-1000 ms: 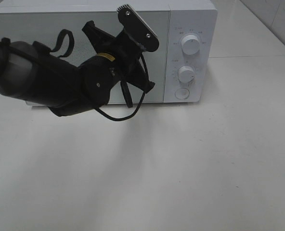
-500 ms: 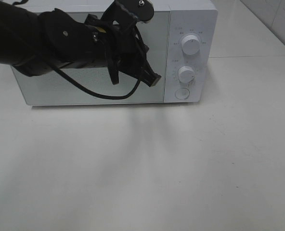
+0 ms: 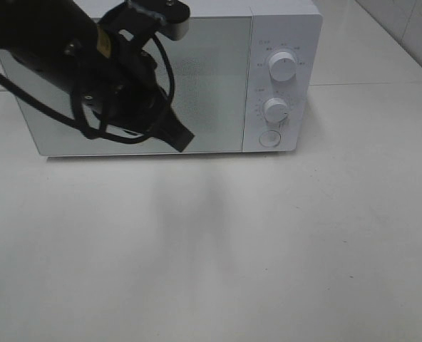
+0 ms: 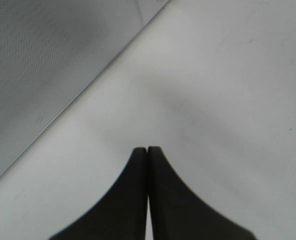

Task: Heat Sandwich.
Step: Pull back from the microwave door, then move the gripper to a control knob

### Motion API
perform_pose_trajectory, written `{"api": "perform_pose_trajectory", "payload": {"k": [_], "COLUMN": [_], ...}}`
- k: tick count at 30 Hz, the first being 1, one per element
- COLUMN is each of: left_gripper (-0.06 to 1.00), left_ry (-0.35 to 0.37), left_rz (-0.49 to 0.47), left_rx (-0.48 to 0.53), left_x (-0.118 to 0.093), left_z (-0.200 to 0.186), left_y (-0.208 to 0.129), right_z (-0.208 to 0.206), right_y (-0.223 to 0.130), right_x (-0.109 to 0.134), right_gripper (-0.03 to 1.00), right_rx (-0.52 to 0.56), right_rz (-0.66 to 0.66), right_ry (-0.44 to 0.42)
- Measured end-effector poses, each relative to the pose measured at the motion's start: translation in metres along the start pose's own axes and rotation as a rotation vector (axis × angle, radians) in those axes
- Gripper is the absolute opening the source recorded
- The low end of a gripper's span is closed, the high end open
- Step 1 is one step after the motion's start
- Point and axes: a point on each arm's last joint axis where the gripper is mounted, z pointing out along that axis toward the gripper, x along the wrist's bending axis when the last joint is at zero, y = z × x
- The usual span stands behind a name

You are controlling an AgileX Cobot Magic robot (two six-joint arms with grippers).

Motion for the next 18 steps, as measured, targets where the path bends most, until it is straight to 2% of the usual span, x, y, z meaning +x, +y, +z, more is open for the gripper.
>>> {"api": "perform_pose_trajectory", "payload": {"k": [2,4,6,7,9,11,12,14,15,16,17,18], "left_gripper": [0.00,0.00,0.08,0.08,0.16,0.28,0.28,0.38,0.49,0.54,0.54,0.59], "left_ry": [0.021,0.026,0.034,0.034,0.038,0.041,0.041,0.046,0.048,0.048,0.048,0.050], "left_rz": [-0.013,-0.020,-0.043,-0.043,-0.065,-0.105,-0.105,-0.135,-0.176,-0.191,-0.191,-0.215], "left_rx": [0.076,0.088,0.126,0.126,0.142,0.138,0.138,0.134,0.136,0.138,0.138,0.139], "left_x": [0.004,0.006,0.011,0.011,0.015,0.021,0.021,0.027,0.033,0.036,0.036,0.039], "left_z": [-0.018,-0.024,-0.042,-0.042,-0.054,-0.074,-0.074,-0.086,-0.098,-0.103,-0.103,-0.110], "left_y": [-0.007,-0.008,-0.013,-0.013,-0.016,-0.019,-0.019,-0.022,-0.026,-0.028,-0.028,-0.031], "right_z": [0.000,0.000,0.000,0.000,0.000,0.000,0.000,0.000,0.000,0.000,0.000,0.000], "right_y": [0.000,0.000,0.000,0.000,0.000,0.000,0.000,0.000,0.000,0.000,0.000,0.000], "right_x": [0.000,0.000,0.000,0.000,0.000,0.000,0.000,0.000,0.000,0.000,0.000,0.000], "right_gripper": [0.57,0.57,0.57,0.57,0.57,0.57,0.57,0.57,0.57,0.57,0.57,0.57], "right_rx": [0.000,0.000,0.000,0.000,0.000,0.000,0.000,0.000,0.000,0.000,0.000,0.000], "right_rz": [0.000,0.000,0.000,0.000,0.000,0.000,0.000,0.000,0.000,0.000,0.000,0.000], "right_ry": [0.000,0.000,0.000,0.000,0.000,0.000,0.000,0.000,0.000,0.000,0.000,0.000]}}
